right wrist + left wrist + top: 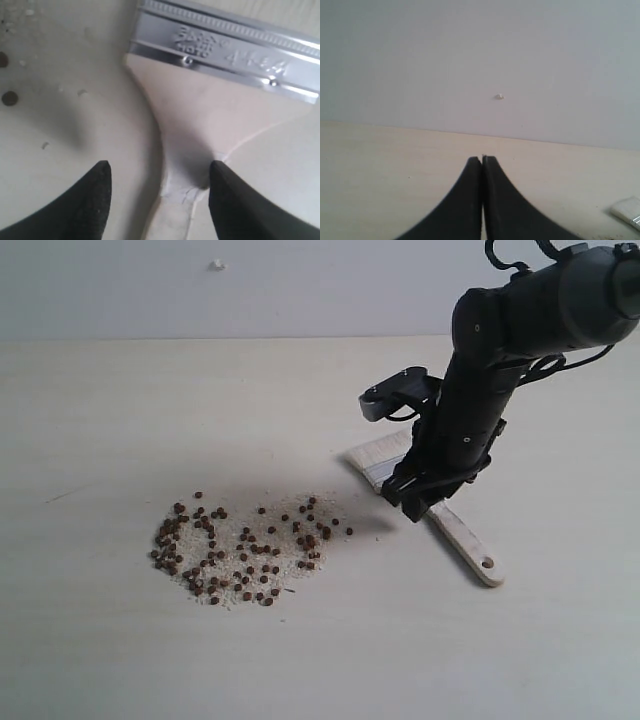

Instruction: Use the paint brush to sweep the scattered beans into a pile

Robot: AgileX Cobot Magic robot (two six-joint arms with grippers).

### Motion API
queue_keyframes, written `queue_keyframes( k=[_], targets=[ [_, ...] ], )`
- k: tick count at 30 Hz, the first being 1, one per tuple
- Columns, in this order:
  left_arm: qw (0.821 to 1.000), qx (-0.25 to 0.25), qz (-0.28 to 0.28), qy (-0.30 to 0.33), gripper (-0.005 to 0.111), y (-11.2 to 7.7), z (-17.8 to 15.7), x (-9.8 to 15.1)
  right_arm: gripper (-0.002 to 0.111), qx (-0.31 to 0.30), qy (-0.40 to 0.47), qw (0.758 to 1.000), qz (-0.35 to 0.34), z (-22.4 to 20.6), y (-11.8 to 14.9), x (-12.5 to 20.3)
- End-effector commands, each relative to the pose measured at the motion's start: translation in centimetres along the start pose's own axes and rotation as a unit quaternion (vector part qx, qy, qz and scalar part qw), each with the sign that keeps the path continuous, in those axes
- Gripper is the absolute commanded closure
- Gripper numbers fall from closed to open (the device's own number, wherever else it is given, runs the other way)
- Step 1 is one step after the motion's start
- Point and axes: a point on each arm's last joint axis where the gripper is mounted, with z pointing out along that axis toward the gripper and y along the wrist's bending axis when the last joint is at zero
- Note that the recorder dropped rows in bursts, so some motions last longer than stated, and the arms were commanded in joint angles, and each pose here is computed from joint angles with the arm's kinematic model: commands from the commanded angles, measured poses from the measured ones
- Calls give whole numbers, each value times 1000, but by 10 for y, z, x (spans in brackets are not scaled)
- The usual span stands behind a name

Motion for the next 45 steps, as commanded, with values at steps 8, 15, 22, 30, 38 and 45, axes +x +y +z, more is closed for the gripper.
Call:
queue_keyframes(
  k=[8, 15, 22, 30, 38, 45],
  targets=[
    [1000, -1, 2, -2, 107, 0, -1, 0, 53, 22, -4, 999, 42, -2, -4, -1],
    [1000, -1, 2, -2, 107, 0, -1, 0, 53, 19, 4, 998, 63, 3, -4, 0],
    [1000, -1, 2, -2, 107, 0, -1, 0, 53, 15, 25, 998, 64, 18, -5, 2],
    [1000, -1, 2, -2, 107, 0, -1, 0, 64, 12, 32, 997, 66, 19, -4, 3],
    [1000, -1, 2, -2, 107, 0, -1, 0, 108, 31, 29, 995, 90, 16, -8, 3],
    [1000, -1, 2, -2, 107, 0, -1, 0, 108, 49, -11, 994, 99, -9, -9, -1]
  ],
)
